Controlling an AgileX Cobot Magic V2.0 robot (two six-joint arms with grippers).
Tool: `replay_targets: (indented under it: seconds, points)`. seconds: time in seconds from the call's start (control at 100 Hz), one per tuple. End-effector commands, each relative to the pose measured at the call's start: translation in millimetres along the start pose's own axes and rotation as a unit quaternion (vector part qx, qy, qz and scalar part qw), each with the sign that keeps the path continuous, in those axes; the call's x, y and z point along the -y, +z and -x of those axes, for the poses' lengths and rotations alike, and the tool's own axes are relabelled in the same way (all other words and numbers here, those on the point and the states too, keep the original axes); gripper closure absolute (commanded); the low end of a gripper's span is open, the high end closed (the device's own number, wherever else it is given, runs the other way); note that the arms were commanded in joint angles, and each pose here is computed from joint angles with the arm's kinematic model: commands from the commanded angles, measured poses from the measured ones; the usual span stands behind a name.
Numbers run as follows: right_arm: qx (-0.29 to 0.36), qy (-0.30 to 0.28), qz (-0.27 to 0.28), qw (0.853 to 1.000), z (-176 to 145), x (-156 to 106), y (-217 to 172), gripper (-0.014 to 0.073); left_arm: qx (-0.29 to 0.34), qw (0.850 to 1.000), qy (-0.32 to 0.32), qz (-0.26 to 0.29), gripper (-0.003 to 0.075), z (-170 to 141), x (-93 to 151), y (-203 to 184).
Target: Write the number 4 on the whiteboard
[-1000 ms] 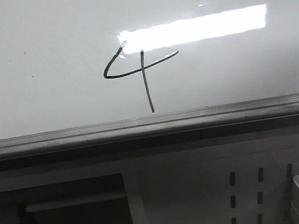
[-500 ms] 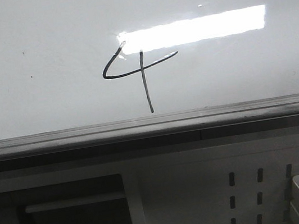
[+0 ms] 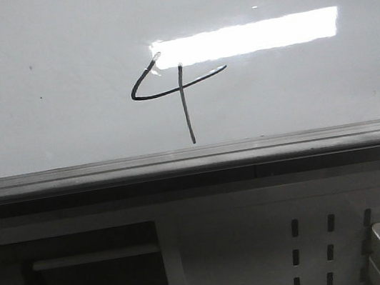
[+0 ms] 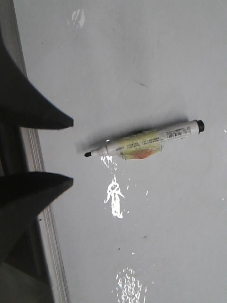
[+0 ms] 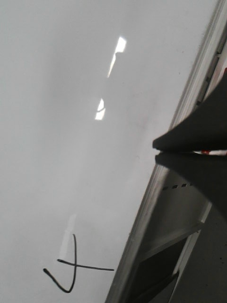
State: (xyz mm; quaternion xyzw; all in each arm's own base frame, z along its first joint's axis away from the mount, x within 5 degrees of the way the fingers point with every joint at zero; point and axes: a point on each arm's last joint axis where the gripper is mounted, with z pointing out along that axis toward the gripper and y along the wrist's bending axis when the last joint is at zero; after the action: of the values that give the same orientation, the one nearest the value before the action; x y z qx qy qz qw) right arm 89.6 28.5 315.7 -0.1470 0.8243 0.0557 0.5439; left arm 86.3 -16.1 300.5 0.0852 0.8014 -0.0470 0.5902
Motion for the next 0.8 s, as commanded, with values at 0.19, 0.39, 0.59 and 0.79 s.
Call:
replay_targets:
  seconds: [0.19, 0.39, 0.59, 0.79]
  points:
    - [0.016, -0.015, 0.001, 1.000, -3, -1, 6, 0.0664, 0.025, 1.000, -0.014, 0.008, 0.0741, -9, -1, 6]
    - [0.016, -0.015, 0.001, 1.000, -3, -1, 6, 0.0664, 0.006, 1.000, -0.016, 0.007, 0.0741, -19, -1, 9]
    - [0.016, -0.015, 0.001, 1.000, -3, -1, 6, 0.0664, 0.068, 0.997, 0.016, 0.036, 0.0741, -27, -3, -6]
    - [0.016, -0.015, 0.001, 1.000, -3, -1, 6, 0.0664, 0.181, 0.981, 0.016, 0.067, 0.0741, -56, -5, -13]
